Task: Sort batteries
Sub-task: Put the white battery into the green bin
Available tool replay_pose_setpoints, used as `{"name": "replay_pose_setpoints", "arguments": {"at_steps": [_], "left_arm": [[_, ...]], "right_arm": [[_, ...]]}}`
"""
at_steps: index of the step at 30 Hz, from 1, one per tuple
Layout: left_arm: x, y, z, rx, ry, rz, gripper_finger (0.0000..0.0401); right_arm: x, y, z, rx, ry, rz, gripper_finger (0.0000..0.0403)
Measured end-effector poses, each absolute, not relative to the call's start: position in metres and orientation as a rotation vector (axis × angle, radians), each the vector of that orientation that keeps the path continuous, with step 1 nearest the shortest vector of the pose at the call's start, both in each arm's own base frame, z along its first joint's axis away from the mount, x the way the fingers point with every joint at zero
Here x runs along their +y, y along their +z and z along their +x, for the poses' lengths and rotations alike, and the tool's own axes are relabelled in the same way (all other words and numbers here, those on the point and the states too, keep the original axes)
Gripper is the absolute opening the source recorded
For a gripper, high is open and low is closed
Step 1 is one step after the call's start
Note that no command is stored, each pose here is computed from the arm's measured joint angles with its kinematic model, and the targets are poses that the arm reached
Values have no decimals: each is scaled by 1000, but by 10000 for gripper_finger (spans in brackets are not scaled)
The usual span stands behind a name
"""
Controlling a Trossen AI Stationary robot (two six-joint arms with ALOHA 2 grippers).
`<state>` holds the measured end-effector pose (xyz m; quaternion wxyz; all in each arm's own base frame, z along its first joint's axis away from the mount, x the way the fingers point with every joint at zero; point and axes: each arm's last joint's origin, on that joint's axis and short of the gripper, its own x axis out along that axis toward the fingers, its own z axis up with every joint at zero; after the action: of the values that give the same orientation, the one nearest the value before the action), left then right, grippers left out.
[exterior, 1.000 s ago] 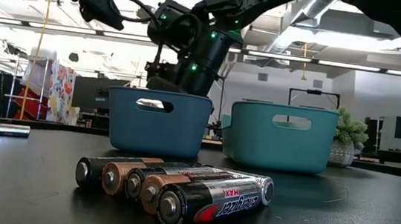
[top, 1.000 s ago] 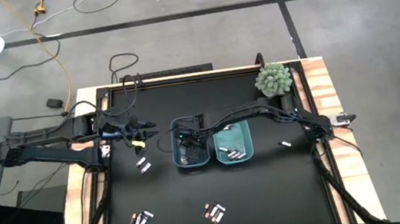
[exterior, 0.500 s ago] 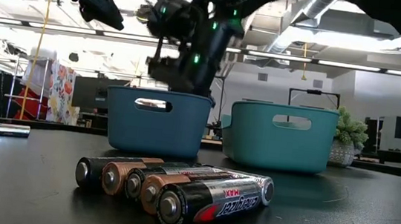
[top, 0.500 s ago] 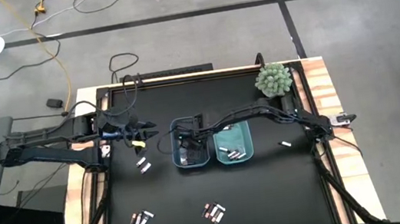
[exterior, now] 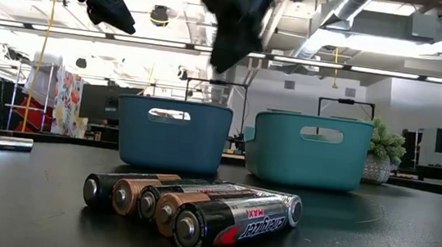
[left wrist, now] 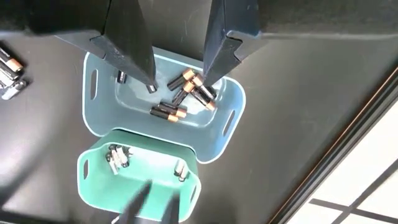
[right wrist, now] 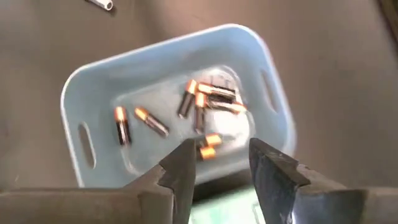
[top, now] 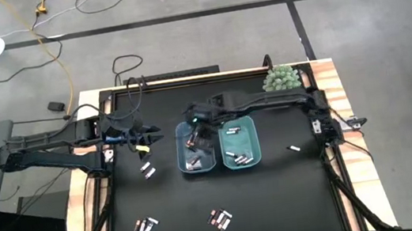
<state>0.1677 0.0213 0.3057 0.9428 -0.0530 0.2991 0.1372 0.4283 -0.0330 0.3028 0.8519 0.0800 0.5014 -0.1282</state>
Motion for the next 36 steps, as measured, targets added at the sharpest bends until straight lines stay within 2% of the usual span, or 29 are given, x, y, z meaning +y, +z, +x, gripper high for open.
{"name": "replay_pose_setpoints", "arguments": {"at_steps": [8,15,22,26,30,36], "left_arm": [[21,305,167,623,281,-108,130],[21,305,167,624,281,-108,130],[21,305,167,624,281,-108,130],[21,305,167,624,281,-108,130],[21,305,167,624,281,-107,130],[21,305,167,623,281,-108,130]], "right_arm": [[-15,365,358,1084,-426,167,139],[18,376,274,1142,-599,168,118],[36,335,190,1162,-699,329,117],[38,302,158,1247,-698,422,117],[37,267,146,1344,-657,480,117],[36,225,151,1442,-562,491,117]]}}
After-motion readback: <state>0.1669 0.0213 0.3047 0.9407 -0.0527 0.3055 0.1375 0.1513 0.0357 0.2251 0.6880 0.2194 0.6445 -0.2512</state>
